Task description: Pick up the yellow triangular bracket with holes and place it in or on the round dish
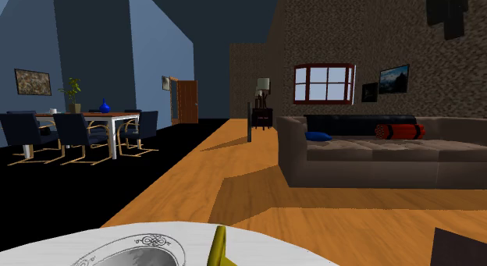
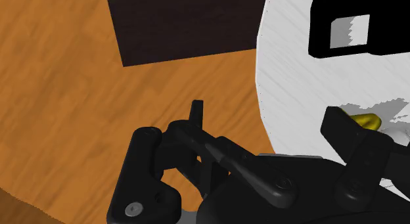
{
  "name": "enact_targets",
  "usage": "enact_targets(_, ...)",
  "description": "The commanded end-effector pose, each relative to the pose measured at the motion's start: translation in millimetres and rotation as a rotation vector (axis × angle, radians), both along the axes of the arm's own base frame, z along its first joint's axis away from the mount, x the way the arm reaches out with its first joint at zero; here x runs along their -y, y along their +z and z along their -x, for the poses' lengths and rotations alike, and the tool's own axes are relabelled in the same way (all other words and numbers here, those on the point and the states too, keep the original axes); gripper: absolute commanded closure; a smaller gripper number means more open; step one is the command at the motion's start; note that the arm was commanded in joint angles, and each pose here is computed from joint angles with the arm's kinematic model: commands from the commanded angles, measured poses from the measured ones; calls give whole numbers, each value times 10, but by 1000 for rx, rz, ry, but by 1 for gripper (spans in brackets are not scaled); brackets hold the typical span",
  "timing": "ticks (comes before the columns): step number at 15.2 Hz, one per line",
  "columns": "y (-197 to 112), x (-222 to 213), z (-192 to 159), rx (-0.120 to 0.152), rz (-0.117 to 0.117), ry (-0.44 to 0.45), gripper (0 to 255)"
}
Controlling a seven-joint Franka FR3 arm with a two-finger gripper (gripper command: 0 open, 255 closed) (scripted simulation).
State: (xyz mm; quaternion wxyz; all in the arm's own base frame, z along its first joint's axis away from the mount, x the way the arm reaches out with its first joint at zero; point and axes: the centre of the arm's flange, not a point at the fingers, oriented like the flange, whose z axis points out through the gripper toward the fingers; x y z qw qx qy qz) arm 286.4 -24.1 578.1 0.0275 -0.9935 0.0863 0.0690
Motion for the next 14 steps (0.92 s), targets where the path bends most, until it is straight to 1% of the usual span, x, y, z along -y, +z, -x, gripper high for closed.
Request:
enact_targets(1,0,0,0,0,0,0,0)
enact_targets(14,-1183,-887,-830,63,-7,366,0)
